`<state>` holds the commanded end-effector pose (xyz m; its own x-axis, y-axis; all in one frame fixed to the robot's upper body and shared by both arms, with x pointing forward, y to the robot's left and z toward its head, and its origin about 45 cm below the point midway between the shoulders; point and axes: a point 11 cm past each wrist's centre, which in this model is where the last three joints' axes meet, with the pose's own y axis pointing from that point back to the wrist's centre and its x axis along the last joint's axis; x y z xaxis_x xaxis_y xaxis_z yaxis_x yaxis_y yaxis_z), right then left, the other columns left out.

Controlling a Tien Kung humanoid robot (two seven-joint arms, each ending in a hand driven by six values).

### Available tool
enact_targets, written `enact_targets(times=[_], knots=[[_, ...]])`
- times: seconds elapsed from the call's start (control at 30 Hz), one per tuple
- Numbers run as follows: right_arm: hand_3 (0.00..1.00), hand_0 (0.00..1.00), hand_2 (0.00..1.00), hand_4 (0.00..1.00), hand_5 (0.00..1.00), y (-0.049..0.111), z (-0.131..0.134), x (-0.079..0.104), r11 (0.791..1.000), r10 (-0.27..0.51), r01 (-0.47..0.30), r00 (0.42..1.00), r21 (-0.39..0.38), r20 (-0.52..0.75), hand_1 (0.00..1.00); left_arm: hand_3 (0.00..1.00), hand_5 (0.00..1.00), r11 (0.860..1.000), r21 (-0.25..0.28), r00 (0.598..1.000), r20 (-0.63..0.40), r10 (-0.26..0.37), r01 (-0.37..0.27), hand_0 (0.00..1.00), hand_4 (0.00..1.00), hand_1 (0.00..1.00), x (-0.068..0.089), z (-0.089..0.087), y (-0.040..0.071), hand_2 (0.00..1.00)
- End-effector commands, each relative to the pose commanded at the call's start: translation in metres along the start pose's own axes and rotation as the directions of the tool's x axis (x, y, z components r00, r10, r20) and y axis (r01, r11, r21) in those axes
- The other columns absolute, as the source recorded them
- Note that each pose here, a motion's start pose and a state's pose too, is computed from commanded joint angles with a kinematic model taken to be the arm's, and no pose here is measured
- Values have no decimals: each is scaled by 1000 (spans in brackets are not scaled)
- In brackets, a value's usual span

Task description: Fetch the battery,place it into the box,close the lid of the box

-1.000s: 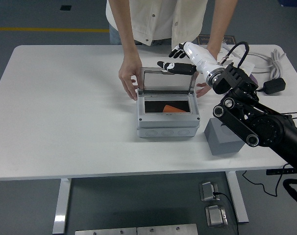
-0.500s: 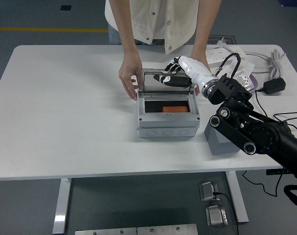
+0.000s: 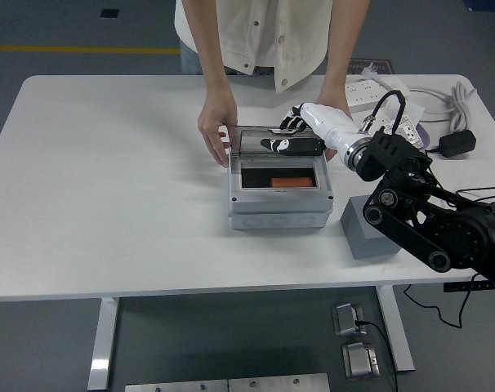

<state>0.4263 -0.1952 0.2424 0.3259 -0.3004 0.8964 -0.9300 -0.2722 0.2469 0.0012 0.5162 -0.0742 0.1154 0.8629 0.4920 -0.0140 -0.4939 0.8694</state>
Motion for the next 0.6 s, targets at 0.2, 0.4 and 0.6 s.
enact_targets(times=[0.2, 0.4, 0.6], knots=[[641, 672, 630, 915, 781, 6, -2, -1, 1000, -16, 16, 1000, 3, -27, 615, 488, 2, 1000, 0, 1000, -1, -1, 1, 429, 130, 566, 0, 0, 0, 518], [633, 655, 626, 915, 781, 12, -5, 1, 1000, -21, 22, 999, 11, -48, 611, 487, 2, 1000, 2, 1000, 0, -1, 1, 429, 129, 566, 0, -1, 0, 517], [632, 647, 625, 908, 777, 18, -6, 5, 1000, -21, 22, 997, 15, -68, 606, 487, 2, 1000, 5, 1000, 1, -1, 1, 428, 129, 566, -1, -2, 0, 517]])
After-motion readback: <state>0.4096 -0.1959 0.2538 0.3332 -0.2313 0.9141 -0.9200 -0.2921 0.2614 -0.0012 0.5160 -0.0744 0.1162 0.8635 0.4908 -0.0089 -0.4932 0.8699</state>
